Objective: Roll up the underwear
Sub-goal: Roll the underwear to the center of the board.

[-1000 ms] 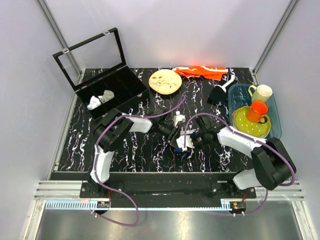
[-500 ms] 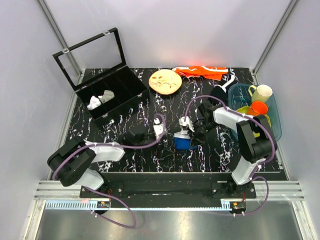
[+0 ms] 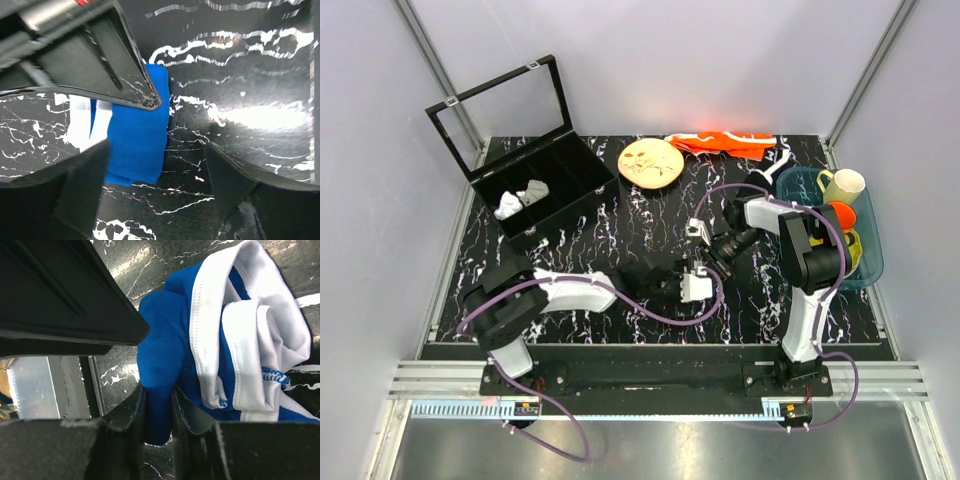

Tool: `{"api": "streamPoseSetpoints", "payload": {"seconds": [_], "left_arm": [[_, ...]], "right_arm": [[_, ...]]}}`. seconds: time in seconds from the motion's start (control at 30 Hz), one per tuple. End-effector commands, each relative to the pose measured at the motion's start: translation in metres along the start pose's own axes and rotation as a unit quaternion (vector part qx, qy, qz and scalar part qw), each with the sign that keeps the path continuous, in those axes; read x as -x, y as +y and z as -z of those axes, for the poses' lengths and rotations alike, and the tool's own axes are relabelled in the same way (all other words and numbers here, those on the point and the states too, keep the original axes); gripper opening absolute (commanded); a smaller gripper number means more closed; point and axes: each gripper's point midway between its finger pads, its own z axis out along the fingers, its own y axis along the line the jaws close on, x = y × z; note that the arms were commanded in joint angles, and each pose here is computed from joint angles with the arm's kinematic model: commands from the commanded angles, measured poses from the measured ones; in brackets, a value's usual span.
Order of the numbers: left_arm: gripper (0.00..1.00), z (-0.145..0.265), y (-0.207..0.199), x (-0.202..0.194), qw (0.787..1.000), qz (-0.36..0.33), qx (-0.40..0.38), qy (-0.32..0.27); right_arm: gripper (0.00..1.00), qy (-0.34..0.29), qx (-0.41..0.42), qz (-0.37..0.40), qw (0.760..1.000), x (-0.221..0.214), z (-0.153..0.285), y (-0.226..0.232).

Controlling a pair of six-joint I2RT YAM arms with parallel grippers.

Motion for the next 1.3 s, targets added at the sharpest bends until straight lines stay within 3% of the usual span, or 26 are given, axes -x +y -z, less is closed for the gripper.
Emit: {"api": "streamPoseSetpoints", "payload": {"seconds": [0.0, 0.2, 0.33, 0.57, 0.73, 0.8, 0.87, 0.9, 0.93, 0.97, 1.0, 1.03, 1.13, 1.27], "left_arm": [[0.74, -0.011, 0.008, -0.021, 0.996, -0.050, -0.007, 0.071], [0.47, -0.024, 0.006, -0.037, 0.992, -0.034, -0.028, 0.117], [0.36, -0.023, -0.009, -0.049, 0.990, 0.015, -0.075, 0.121], [0.31, -0.015, -0.023, -0.077, 0.966, 0.169, -0.156, 0.119], [0.31, -0.015, -0.030, -0.086, 0.925, 0.286, -0.218, 0.120], [0.31, -0.015, -0.022, -0.083, 0.910, 0.323, -0.229, 0.122], [0.32, -0.022, -0.015, -0.084, 0.894, 0.355, -0.246, 0.121], [0.33, -0.021, -0.020, -0.088, 0.878, 0.381, -0.253, 0.138], [0.33, -0.022, -0.019, -0.088, 0.872, 0.392, -0.258, 0.140], [0.34, -0.025, -0.016, -0.092, 0.866, 0.402, -0.260, 0.143], [0.35, -0.024, -0.017, -0.093, 0.860, 0.411, -0.263, 0.150], [0.35, -0.025, -0.017, -0.095, 0.858, 0.415, -0.262, 0.154], [0.37, -0.027, -0.017, -0.096, 0.851, 0.424, -0.264, 0.161], [0.39, -0.026, -0.016, -0.098, 0.843, 0.434, -0.263, 0.177]], "right_arm": [[0.24, 0.042, -0.008, -0.048, 0.998, -0.022, 0.002, -0.008], [0.28, 0.040, -0.010, -0.048, 0.998, -0.021, 0.003, -0.007], [0.33, 0.020, -0.024, -0.036, 0.999, -0.012, 0.013, -0.004], [0.44, -0.072, -0.124, 0.001, 0.990, 0.014, 0.074, -0.011], [0.47, -0.103, -0.211, 0.060, 0.970, 0.016, 0.106, -0.013], [0.49, -0.111, -0.235, 0.141, 0.955, 0.019, 0.111, 0.002], [0.60, -0.137, -0.245, 0.239, 0.930, 0.032, 0.117, 0.030], [0.67, -0.132, -0.243, 0.297, 0.914, 0.024, 0.107, 0.035], [0.83, -0.136, -0.243, 0.335, 0.900, 0.024, 0.102, 0.043], [0.93, -0.144, -0.269, 0.405, 0.862, 0.037, 0.108, 0.055], [0.99, -0.132, -0.269, 0.431, 0.852, 0.026, 0.093, 0.054], [1.00, -0.107, -0.278, 0.460, 0.837, 0.028, 0.084, 0.054], [0.97, -0.062, -0.262, 0.486, 0.832, 0.032, 0.070, 0.051], [0.97, -0.009, -0.273, 0.524, 0.807, 0.036, 0.045, 0.032]]}}
